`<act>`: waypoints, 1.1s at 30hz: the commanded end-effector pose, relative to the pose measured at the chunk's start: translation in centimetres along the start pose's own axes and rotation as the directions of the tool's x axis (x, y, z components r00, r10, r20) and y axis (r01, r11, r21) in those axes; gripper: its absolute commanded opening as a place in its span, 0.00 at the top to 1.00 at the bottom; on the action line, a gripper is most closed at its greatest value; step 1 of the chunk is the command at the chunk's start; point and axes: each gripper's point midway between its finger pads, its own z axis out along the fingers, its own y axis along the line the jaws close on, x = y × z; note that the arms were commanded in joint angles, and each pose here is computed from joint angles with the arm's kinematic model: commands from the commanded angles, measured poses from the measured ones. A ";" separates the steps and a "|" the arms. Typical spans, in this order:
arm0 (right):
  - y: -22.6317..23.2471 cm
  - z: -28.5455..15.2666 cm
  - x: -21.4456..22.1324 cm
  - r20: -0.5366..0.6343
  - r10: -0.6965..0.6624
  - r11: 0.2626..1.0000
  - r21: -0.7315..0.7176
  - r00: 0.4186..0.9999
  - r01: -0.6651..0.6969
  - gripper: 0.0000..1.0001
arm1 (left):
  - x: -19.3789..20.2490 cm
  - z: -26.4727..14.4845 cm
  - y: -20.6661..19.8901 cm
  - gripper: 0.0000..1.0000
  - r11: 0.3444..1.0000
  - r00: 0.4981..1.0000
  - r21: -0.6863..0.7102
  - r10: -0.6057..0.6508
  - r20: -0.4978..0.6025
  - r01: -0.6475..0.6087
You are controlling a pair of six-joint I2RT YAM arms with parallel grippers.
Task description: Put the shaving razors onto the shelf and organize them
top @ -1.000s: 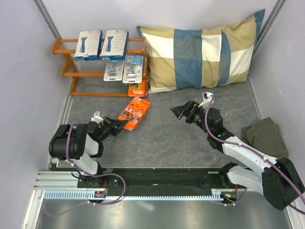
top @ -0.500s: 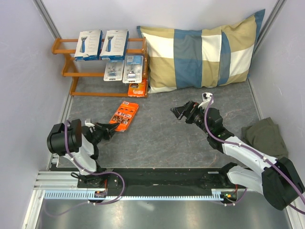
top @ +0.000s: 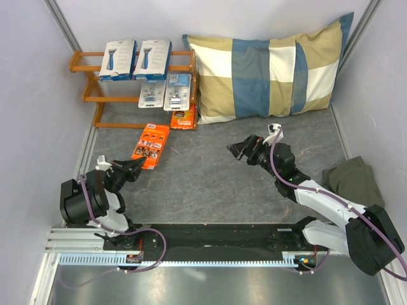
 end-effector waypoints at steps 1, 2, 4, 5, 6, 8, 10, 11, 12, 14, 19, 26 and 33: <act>0.9 0.3 -1.0 0.030 -0.011 0.999 -0.032 0.999 0.012 0.02 | -1.2 -0.3 -5.5 0.98 0.957 0.975 0.187 0.216 0.053 -0.222; 0.9 0.3 -0.9 0.030 -0.011 0.999 -0.032 0.999 0.012 0.02 | -1.6 -0.1 -5.7 0.98 0.957 0.974 0.184 0.217 0.061 -0.224; 0.8 0.3 -0.9 0.028 -0.013 0.999 -0.030 1.000 0.014 0.02 | -2.8 0.8 -5.7 0.98 0.967 0.978 0.147 0.199 0.067 -0.207; 0.7 0.4 -0.8 0.027 -0.014 0.999 -0.029 1.000 0.015 0.02 | -3.2 1.0 -6.0 0.98 0.967 0.976 0.141 0.205 0.068 -0.213; 0.7 0.4 -0.9 0.027 -0.012 1.000 -0.029 1.000 0.013 0.02 | -4.0 1.5 -6.4 0.98 0.969 0.977 0.130 0.202 0.074 -0.210; 0.8 0.5 -0.8 0.023 -0.013 0.999 -0.031 1.000 0.013 0.02 | -5.1 2.2 -7.2 0.98 0.965 0.971 0.117 0.226 0.080 -0.234; 0.8 0.5 -0.9 0.026 -0.013 0.999 -0.032 1.000 0.014 0.02 | -5.5 2.7 -6.6 0.98 0.971 0.973 0.075 0.222 0.063 -0.227; 0.8 0.5 -0.9 0.026 -0.013 0.999 -0.032 1.000 0.013 0.02 | -5.7 2.9 -6.7 0.98 0.971 0.972 0.073 0.224 0.063 -0.229; 0.7 0.5 -0.8 0.025 -0.011 1.000 -0.029 1.000 0.012 0.02 | -5.8 2.9 -6.6 0.98 0.971 0.973 0.071 0.223 0.064 -0.228; 0.7 0.6 -0.9 0.025 -0.012 1.000 -0.029 1.000 0.013 0.02 | -5.6 2.9 -6.3 0.98 0.972 0.974 0.072 0.218 0.062 -0.222; 0.5 0.5 -0.8 0.023 -0.018 1.000 -0.022 1.000 0.018 0.02 | -4.8 2.5 -5.7 0.98 0.972 0.977 0.103 0.207 0.055 -0.212; 0.2 0.6 -0.8 0.023 -0.018 1.000 -0.016 1.000 0.019 0.02 | -3.8 2.0 -4.9 0.98 0.966 0.973 0.121 0.224 0.045 -0.228; 0.3 0.7 -0.5 0.015 -0.017 1.000 -0.023 1.000 0.017 0.02 | -5.2 3.5 -2.8 0.98 0.981 0.984 0.087 0.170 0.057 -0.174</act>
